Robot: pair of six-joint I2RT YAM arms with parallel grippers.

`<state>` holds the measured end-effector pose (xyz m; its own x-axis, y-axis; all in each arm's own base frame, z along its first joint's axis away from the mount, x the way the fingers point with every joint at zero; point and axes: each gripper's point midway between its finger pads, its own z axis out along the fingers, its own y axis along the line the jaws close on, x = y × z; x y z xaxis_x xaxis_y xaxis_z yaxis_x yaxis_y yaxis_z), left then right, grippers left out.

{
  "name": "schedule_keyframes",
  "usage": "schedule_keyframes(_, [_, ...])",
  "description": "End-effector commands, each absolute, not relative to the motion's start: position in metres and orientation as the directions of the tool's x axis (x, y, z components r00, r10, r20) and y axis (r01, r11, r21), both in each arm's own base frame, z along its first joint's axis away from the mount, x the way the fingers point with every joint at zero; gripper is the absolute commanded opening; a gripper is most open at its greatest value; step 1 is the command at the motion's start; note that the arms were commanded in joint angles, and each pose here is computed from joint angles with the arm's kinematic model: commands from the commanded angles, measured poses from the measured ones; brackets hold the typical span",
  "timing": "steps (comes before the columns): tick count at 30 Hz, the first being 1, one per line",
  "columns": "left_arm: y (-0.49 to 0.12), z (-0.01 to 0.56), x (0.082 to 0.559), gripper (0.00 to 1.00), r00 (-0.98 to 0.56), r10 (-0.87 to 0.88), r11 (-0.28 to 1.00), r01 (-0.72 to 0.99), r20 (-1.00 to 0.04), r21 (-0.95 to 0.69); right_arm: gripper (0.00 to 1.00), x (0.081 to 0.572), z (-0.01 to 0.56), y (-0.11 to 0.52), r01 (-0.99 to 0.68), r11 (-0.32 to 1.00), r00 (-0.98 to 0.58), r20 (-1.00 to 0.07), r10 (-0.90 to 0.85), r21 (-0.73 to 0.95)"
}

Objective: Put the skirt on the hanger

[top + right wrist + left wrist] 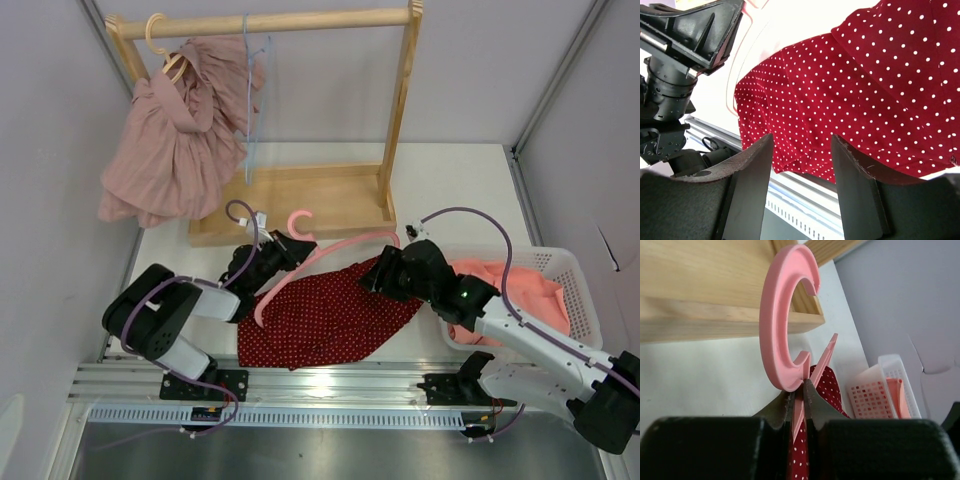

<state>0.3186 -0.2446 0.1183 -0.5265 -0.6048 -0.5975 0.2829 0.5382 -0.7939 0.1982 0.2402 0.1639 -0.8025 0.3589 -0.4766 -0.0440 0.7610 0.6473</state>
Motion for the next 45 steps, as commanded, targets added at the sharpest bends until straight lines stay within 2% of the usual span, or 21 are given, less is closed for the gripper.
schedule_keyframes(1, [-0.254, 0.169, 0.316, 0.00, -0.415, -0.571, 0.503, 0.506, -0.709, -0.701, 0.55, 0.200, 0.165, 0.232, -0.041, 0.773, -0.783, -0.501, 0.369, 0.633])
schedule_keyframes(6, [-0.258, 0.187, 0.305, 0.00, -0.372, -0.532, 0.482, 0.606, -0.761, -0.633, 0.55, 0.199, 0.164, 0.226, -0.042, 0.788, -0.777, -0.516, 0.360, 0.614])
schedule_keyframes(9, [-0.259, 0.189, 0.307, 0.00, -0.331, -0.429, 0.551, 0.641, -0.840, -0.534, 0.55, 0.198, 0.159, 0.221, -0.037, 0.803, -0.778, -0.522, 0.350, 0.595])
schedule_keyframes(12, [-0.253, 0.187, 0.306, 0.00, -0.323, -0.372, 0.602, 0.630, -0.870, -0.491, 0.55, 0.197, 0.154, 0.218, -0.027, 0.813, -0.778, -0.523, 0.349, 0.582])
schedule_keyframes(17, [-0.244, 0.218, 0.301, 0.00, -0.235, -0.307, 0.641, 0.665, -0.922, -0.384, 0.55, 0.202, 0.145, 0.212, -0.019, 0.843, -0.769, -0.547, 0.330, 0.537])
schedule_keyframes(24, [-0.247, 0.234, 0.285, 0.00, -0.207, -0.264, 0.600, 0.729, -0.942, -0.328, 0.55, 0.209, 0.149, 0.217, -0.055, 0.857, -0.761, -0.577, 0.296, 0.512])
schedule_keyframes(29, [-0.245, 0.251, 0.277, 0.00, -0.182, -0.244, 0.590, 0.752, -0.953, -0.295, 0.59, 0.218, 0.147, 0.212, -0.070, 0.877, -0.743, -0.611, 0.273, 0.476])
schedule_keyframes(36, [-0.246, 0.279, 0.268, 0.00, -0.151, -0.222, 0.566, 0.784, -0.963, -0.253, 0.60, 0.234, 0.164, 0.218, -0.176, 0.846, -0.692, -0.674, 0.258, 0.503])
schedule_keyframes(45, [-0.244, 0.304, 0.255, 0.00, -0.109, -0.272, 0.534, 0.809, -0.956, -0.244, 0.60, 0.243, 0.182, 0.217, -0.236, 0.826, -0.652, -0.714, 0.256, 0.511])
